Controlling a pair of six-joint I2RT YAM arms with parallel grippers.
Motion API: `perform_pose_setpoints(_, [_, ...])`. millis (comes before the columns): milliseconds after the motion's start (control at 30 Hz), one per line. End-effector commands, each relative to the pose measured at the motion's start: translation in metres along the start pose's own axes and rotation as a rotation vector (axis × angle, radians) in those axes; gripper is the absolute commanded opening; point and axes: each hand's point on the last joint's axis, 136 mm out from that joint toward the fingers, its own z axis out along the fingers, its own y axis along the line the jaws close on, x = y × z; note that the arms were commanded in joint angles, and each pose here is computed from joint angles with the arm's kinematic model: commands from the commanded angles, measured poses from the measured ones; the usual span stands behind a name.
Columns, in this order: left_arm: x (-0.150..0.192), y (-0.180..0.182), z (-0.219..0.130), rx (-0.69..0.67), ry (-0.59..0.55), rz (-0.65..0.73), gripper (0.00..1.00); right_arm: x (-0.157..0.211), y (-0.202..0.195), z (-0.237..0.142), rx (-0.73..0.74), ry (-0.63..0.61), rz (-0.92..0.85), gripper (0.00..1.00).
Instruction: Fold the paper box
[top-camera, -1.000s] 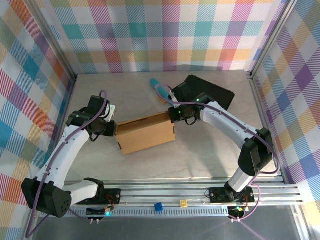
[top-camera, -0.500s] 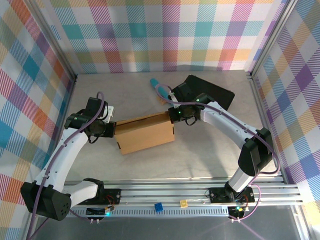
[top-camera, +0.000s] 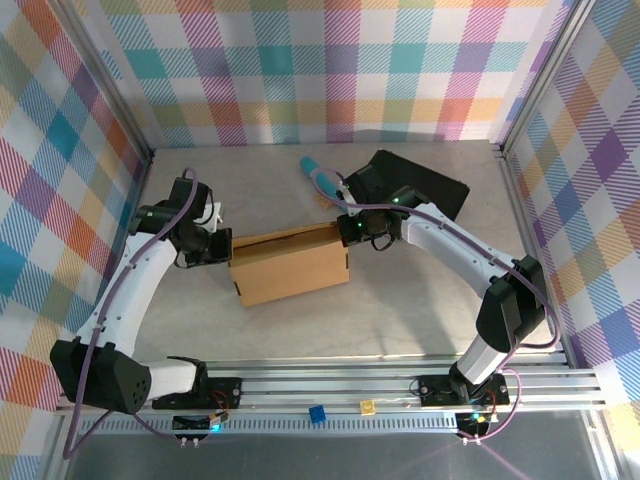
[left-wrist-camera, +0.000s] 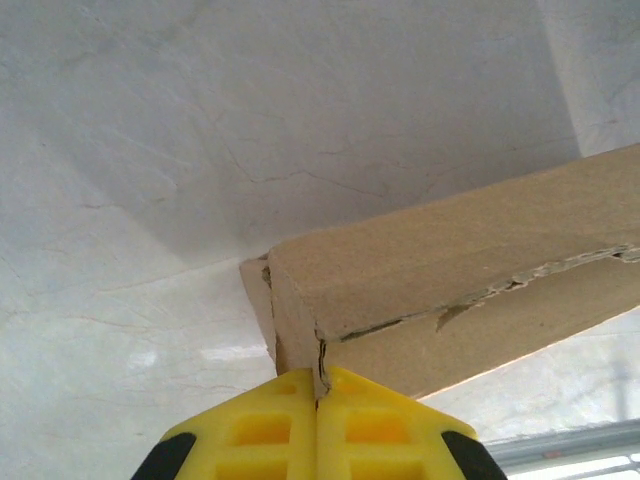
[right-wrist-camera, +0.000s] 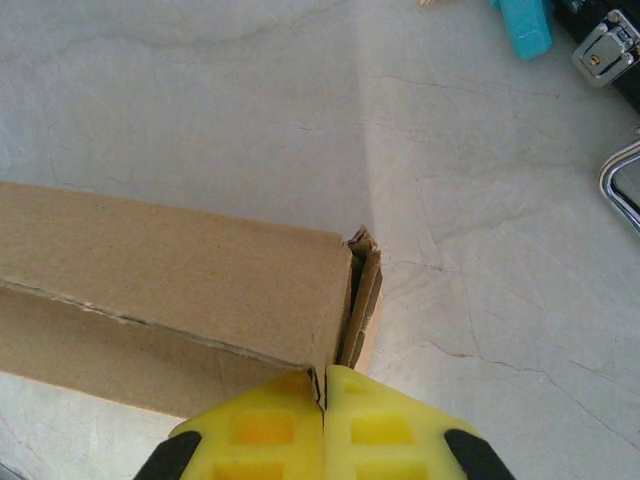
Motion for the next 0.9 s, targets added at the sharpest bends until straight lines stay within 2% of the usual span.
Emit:
perform_pose_setpoints(0, [0.002, -0.014, -0.008, 0.081, 0.038, -0.071, 0.0, 0.036, -0.003, 0.012, 0.007, 0.152, -0.018, 0.0])
perform_pose_setpoints(400, [0.0, -0.021, -0.006, 0.113, 0.071, -0.104, 0.0, 0.036, -0.003, 0.014, 0.007, 0.157, -0.016, 0.0])
perform_pose_setpoints(667, [0.016, -0.003, -0.006, 0.029, 0.103, -0.041, 0.0, 0.036, -0.004, 0.016, 0.015, 0.161, -0.013, 0.0])
perform_pose_setpoints(867, [0.012, 0.009, -0.014, -0.041, 0.079, 0.013, 0.0, 0.036, -0.006, 0.016, 0.031, 0.167, -0.012, 0.0])
